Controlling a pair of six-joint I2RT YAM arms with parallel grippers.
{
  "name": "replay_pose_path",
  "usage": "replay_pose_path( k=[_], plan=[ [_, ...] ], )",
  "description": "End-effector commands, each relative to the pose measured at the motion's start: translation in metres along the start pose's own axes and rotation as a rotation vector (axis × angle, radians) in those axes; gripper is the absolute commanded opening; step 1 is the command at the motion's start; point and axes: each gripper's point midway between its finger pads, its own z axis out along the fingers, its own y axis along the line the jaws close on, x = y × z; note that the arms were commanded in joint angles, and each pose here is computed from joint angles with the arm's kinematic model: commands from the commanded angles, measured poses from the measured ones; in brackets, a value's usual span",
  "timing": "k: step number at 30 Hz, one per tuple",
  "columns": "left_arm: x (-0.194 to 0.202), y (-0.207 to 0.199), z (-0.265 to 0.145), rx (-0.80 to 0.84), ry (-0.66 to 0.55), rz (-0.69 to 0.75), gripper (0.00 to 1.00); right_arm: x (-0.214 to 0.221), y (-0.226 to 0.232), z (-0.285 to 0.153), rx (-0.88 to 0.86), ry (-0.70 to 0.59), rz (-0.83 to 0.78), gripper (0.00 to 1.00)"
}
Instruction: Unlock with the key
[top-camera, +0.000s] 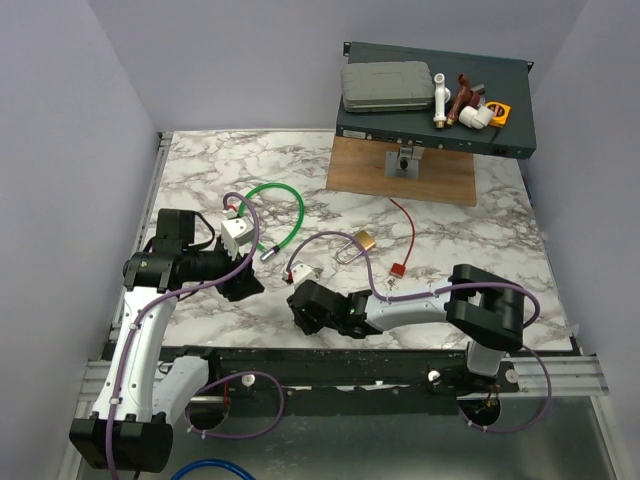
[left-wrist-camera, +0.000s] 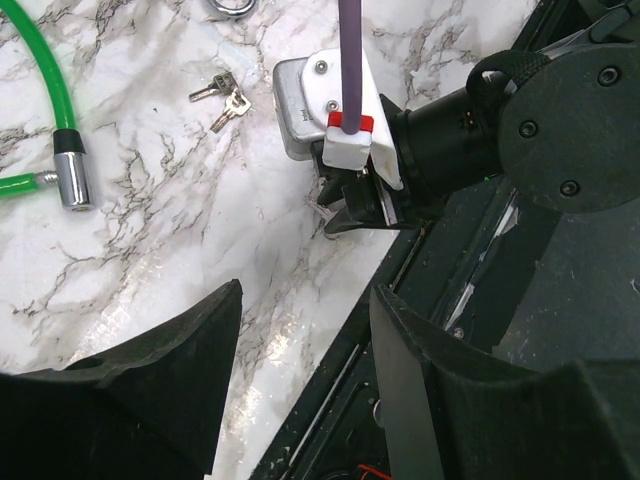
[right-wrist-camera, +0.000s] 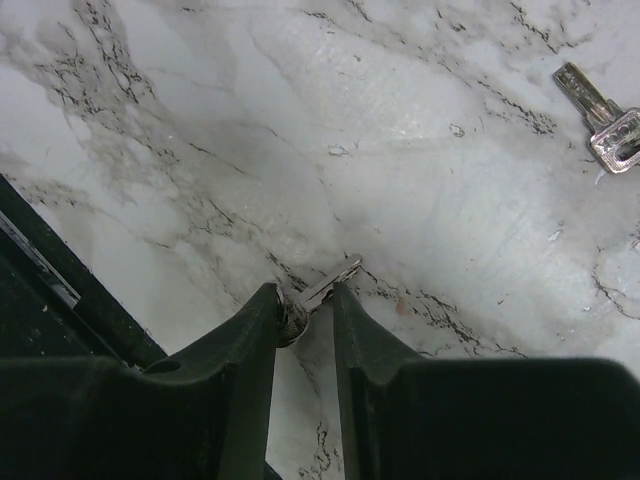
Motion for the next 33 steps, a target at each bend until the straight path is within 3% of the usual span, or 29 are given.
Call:
replay_pose_path(
  k=[1,6,16,24,29,33],
  plan=[
    [-0.002,0.004,-0.002,-0.023,-0.001,0.010,0.53,0.009,-0.002,0.001,0.009,0.011,0.006,0.22],
    [-0.003,0.004,-0.003,-0.025,-0.004,0.016,0.53,-0.003,-0.008,-0.008,0.021,-0.045,-0.008,0.01],
    [-0.002,-0.003,0.000,0.022,-0.011,-0.001,0.53,-0.045,0.007,-0.066,-0.161,-0.286,-0.137,0.01],
    [-0.005,-0.009,0.003,0.070,-0.031,-0.019,0.53,-0.055,0.006,-0.090,-0.186,-0.335,-0.173,0.01],
    [-0.012,-0.034,0.005,0.212,-0.120,0.013,0.54,-0.097,0.026,-0.124,-0.260,-0.432,-0.183,0.01],
    [-0.025,-0.047,0.005,0.269,-0.258,0.138,0.62,-0.128,0.048,-0.154,-0.358,-0.482,-0.203,0.01]
  ],
)
